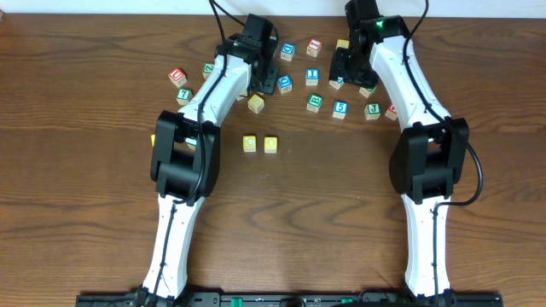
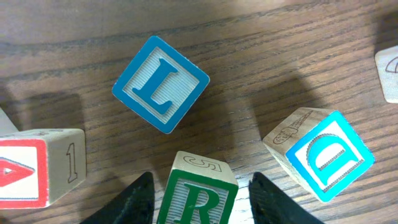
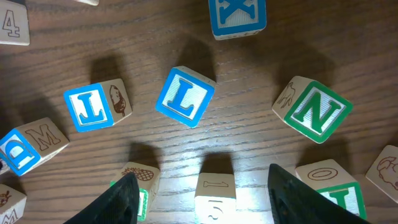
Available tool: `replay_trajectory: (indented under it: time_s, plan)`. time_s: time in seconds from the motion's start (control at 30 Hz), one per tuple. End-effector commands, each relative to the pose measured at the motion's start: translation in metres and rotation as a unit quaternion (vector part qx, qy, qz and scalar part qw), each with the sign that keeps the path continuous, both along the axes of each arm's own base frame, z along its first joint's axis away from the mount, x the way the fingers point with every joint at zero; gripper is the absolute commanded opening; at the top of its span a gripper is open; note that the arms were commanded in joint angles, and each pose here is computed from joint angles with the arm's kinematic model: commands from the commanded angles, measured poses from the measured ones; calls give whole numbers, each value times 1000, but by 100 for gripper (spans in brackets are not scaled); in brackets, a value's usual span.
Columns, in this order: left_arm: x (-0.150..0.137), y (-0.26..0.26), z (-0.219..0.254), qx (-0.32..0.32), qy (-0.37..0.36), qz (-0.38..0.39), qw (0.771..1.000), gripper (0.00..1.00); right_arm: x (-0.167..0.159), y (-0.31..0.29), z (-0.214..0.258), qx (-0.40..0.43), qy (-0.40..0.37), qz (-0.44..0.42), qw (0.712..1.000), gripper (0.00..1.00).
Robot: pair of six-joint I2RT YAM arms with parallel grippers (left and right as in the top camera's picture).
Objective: Spell out CORL
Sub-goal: 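Reach the left gripper to the far blocks and grasp the green R block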
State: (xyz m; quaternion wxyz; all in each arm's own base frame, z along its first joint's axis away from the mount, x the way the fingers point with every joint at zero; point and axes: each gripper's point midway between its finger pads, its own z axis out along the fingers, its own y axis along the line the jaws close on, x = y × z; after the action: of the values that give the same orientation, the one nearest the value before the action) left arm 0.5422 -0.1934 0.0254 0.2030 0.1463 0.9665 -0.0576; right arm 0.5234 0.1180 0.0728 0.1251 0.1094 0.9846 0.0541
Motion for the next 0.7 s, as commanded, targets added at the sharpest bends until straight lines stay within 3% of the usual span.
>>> replay_trajectory:
  time_s: [0.0,0.67]
  plan:
    - [1,4,-4,9,0,2,1000,47,0,-6,-2,-10,2,0,1000,61]
    - [2,5,-10,15,-5,4,1000,47,-3,-7,-3,-11,8,0,1000,61]
